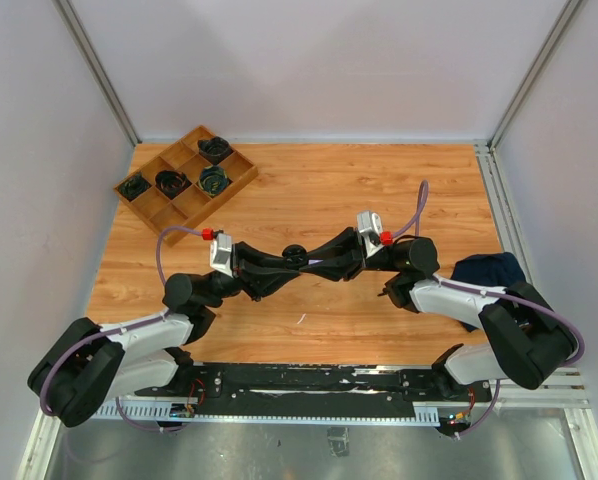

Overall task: Insert the wireless bluetooth earbuds into the charging case
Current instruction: Adjust the charging case.

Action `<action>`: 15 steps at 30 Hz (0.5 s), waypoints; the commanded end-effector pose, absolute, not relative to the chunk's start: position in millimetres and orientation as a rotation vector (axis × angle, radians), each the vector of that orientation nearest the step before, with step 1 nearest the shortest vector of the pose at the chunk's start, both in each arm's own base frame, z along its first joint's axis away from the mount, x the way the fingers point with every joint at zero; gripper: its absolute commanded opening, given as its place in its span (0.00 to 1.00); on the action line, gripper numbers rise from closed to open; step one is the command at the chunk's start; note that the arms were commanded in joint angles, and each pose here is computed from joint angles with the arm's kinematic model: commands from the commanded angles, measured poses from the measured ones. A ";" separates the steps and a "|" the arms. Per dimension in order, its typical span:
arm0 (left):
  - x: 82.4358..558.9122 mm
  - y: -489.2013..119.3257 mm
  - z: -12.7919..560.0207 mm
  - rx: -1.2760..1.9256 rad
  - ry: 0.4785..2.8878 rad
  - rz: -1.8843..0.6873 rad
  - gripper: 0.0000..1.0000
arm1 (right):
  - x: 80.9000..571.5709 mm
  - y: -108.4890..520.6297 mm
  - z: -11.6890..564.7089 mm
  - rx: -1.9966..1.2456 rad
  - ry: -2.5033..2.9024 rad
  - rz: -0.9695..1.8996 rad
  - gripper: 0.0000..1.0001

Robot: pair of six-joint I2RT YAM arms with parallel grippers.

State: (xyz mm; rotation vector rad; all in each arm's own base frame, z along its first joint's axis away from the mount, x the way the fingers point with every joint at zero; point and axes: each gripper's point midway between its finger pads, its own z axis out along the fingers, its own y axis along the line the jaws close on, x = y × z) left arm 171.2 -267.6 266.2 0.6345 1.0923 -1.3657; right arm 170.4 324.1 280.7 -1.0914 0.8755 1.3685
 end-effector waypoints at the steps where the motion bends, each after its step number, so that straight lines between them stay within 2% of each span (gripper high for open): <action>1: 165.1 -261.0 287.7 0.626 0.983 -1.357 0.27 | 163.0 327.8 288.3 -1.110 0.811 1.367 0.07; 6: 160.1 -262.0 289.9 0.639 0.958 -1.387 0.32 | 162.0 327.2 289.6 -1.108 0.815 1.375 0.07; 15: 156.8 -261.9 289.5 0.657 0.944 -1.388 0.35 | 160.2 326.9 290.4 -1.107 0.819 1.388 0.06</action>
